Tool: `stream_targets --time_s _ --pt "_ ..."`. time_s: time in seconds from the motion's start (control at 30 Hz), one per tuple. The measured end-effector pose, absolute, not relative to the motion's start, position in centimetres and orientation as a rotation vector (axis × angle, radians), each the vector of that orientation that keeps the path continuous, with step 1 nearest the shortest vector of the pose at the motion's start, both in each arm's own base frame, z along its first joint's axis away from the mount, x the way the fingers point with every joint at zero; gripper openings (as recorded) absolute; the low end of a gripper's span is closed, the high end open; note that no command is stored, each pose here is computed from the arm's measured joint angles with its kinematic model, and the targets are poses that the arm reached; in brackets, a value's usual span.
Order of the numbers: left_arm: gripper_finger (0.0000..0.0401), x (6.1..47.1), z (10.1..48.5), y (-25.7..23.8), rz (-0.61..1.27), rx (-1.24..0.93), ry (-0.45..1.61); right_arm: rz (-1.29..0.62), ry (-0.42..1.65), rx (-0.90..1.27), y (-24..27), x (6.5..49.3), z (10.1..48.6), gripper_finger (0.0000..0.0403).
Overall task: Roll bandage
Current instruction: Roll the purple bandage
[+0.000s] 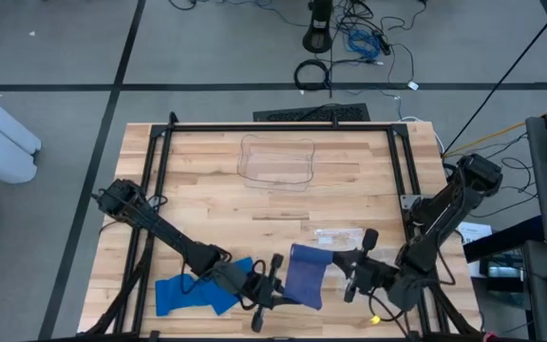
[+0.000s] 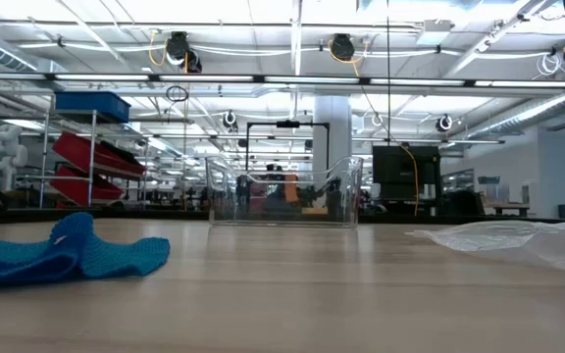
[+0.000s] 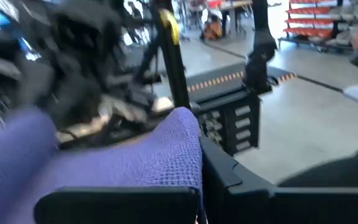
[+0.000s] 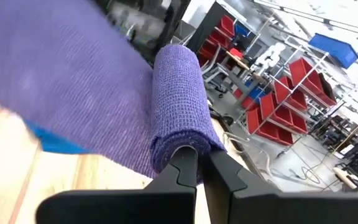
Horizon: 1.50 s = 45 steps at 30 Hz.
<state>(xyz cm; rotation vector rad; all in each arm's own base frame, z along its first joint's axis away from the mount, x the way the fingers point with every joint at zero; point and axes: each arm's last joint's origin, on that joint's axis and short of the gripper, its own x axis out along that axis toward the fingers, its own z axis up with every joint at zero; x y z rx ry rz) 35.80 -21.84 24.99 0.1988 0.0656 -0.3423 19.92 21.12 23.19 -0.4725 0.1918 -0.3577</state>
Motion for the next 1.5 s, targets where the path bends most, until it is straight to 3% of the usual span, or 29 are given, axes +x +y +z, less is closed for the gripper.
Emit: stream_targets --time_s 0.43,1.5 --pt "0.0012 36.5 26.0 -20.7 -0.243 0.156 -0.026 -0.26 0.232 -0.414 21.6 21.0 21.1 0.0" --pt "0.0006 36.9 25.2 -19.4 -0.014 -0.006 0.074 -0.114 0.244 -0.394 22.6 20.6 20.8 0.0"
